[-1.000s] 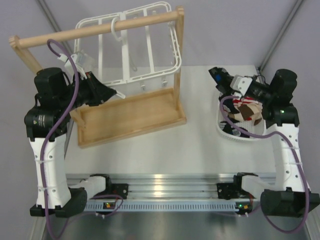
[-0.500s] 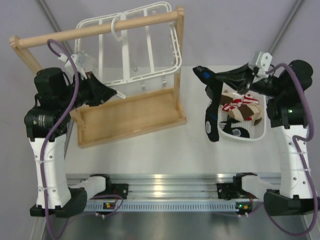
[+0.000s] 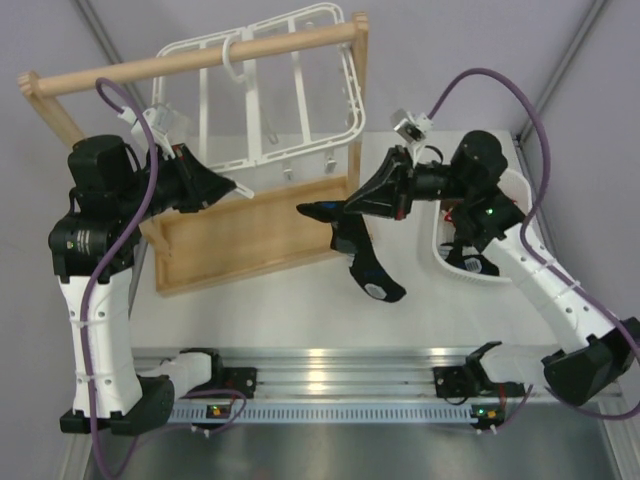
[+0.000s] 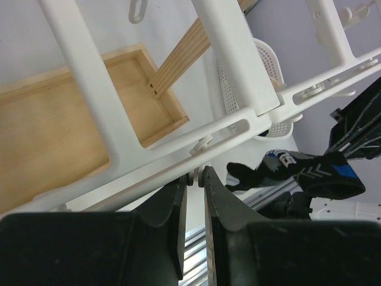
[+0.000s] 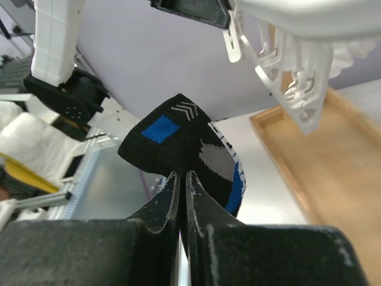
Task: Clip the socks to the hanger
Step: Clamp the sock onto the hanger.
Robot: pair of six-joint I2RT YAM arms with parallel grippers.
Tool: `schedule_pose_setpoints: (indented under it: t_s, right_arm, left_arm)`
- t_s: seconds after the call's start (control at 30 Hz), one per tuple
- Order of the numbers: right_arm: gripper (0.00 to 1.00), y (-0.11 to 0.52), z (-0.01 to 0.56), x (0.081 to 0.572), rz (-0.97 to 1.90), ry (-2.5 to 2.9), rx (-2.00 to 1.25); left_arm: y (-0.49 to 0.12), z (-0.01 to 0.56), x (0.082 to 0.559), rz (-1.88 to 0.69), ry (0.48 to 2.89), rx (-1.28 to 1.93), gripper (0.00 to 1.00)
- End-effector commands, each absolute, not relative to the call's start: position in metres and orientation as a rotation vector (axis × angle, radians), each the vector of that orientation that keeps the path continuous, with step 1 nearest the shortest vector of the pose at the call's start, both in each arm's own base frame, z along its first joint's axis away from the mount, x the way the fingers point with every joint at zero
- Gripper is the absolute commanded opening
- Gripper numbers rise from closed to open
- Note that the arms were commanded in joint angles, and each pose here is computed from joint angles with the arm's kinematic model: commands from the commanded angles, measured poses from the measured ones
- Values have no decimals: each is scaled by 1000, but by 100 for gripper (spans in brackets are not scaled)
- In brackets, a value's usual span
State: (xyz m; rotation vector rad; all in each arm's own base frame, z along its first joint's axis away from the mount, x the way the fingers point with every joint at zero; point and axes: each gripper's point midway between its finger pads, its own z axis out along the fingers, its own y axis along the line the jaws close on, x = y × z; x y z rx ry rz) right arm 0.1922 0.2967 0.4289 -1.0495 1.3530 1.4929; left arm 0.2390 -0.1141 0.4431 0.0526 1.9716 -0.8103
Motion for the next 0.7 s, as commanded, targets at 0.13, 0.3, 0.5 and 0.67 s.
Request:
schedule_pose_setpoints:
  t_s: [0.13,0.3,0.5,0.67]
  right_arm:
    - [0,340,425,174,1734,1428,-934]
    - [0,350,415,177,1808,1461,-893]
    - [0,355,412,188,1867,1465,-762]
    - [0,355,420,192,1689,1468,-691]
  left_arm:
    - [-118,463,242,-817,1874,127,18]
    - [-120,461,241,-831,1875,135,17]
    - [-125,459,239,-869,1876,156,17]
    - [-126,460,238,-886,1875,154,17]
